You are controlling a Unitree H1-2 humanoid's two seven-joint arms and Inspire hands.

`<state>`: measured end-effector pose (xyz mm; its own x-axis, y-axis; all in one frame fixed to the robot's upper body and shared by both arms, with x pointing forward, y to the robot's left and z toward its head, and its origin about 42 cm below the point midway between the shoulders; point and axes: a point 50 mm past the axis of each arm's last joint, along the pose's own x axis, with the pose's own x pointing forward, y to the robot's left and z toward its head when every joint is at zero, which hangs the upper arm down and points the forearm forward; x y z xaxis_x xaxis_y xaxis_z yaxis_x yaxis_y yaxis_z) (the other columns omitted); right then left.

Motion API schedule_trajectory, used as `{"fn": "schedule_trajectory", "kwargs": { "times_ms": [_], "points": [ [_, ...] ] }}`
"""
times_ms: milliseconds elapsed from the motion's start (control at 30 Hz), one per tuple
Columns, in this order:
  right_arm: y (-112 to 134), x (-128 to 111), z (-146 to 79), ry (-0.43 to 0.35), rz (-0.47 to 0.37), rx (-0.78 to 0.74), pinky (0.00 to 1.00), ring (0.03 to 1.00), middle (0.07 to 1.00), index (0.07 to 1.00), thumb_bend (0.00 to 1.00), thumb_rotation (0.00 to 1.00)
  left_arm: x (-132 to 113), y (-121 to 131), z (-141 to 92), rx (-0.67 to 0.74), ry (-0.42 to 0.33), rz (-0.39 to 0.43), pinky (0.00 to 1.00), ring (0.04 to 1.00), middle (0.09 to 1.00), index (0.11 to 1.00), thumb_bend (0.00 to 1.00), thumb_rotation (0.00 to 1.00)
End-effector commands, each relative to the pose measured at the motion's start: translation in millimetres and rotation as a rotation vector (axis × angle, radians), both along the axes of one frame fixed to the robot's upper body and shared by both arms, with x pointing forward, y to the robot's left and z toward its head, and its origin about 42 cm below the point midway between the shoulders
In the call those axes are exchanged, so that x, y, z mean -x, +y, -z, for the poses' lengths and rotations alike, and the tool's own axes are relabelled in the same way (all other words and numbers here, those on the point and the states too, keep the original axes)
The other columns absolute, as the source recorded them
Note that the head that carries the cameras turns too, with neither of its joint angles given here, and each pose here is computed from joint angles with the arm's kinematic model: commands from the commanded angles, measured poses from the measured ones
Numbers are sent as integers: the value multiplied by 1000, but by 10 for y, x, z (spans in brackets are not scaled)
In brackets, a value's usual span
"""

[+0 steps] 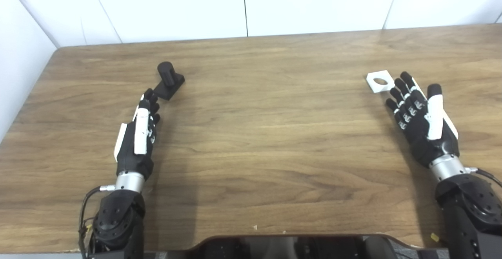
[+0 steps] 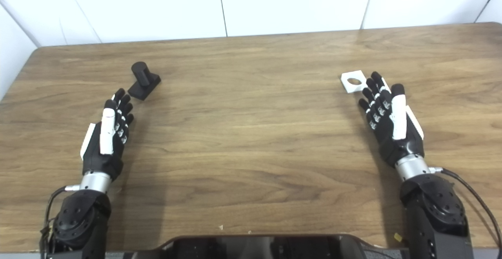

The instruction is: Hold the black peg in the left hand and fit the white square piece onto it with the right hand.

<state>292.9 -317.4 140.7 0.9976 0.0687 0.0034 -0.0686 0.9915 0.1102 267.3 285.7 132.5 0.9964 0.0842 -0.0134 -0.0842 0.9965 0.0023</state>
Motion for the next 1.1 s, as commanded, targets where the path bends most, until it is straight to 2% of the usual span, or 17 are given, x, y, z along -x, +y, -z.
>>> {"fn": "schedule_trajectory", "kwargs": {
  "times_ms": [0, 467, 567, 633, 700, 733, 767, 867, 933, 1067],
  "points": [
    [-15, -54, -70, -25, -17, 9, 1000, 1000, 1000, 1000, 672, 1000, -69, 3, -199, -28, -84, 12, 1000, 1000, 1000, 1000, 531, 1000],
    [-7, -46, -52, -28, -21, 1, 1000, 1000, 1000, 1000, 674, 1000, -103, -6, -244, -26, -89, 16, 1000, 1000, 1000, 1000, 517, 1000],
    [-14, -31, -42, -27, -25, 0, 1000, 1000, 1000, 1000, 672, 1000, -116, -10, -265, -80, -77, -5, 1000, 1000, 1000, 1000, 512, 1000],
    [-22, -24, -33, -25, -26, 6, 1000, 1000, 1000, 1000, 672, 1000, -124, -9, -297, -195, -55, -47, 1000, 1000, 1000, 1000, 562, 993],
    [-35, -15, -13, -17, -24, 7, 1000, 1000, 1000, 1000, 679, 1000, -134, -20, -360, -324, -16, -112, 1000, 1000, 1000, 1000, 604, 788],
    [-39, -11, -5, -14, -20, 5, 1000, 1000, 1000, 1000, 679, 1000, -144, -31, -397, -379, -4, -146, 1000, 1000, 1000, 1000, 610, 767],
    [-40, -9, 1, -10, -16, 2, 1000, 1000, 1000, 1000, 679, 1000, -155, -44, -429, -425, 7, -177, 979, 1000, 1000, 999, 626, 640],
    [-43, -5, 19, -7, -14, 3, 1000, 1000, 1000, 1000, 686, 1000, -208, -86, -494, -545, 24, -248, 971, 1000, 1000, 980, 696, 484],
    [-41, -9, 30, -4, -11, -1, 1000, 1000, 1000, 1000, 698, 1000, -258, -104, -520, -608, 30, -279, 978, 1000, 1000, 963, 729, 427],
    [-45, -14, 49, -6, -17, -1, 1000, 1000, 1000, 1000, 706, 1000, -354, -125, -551, -738, 26, -329, 953, 1000, 1000, 937, 786, 406]
  ]
}}
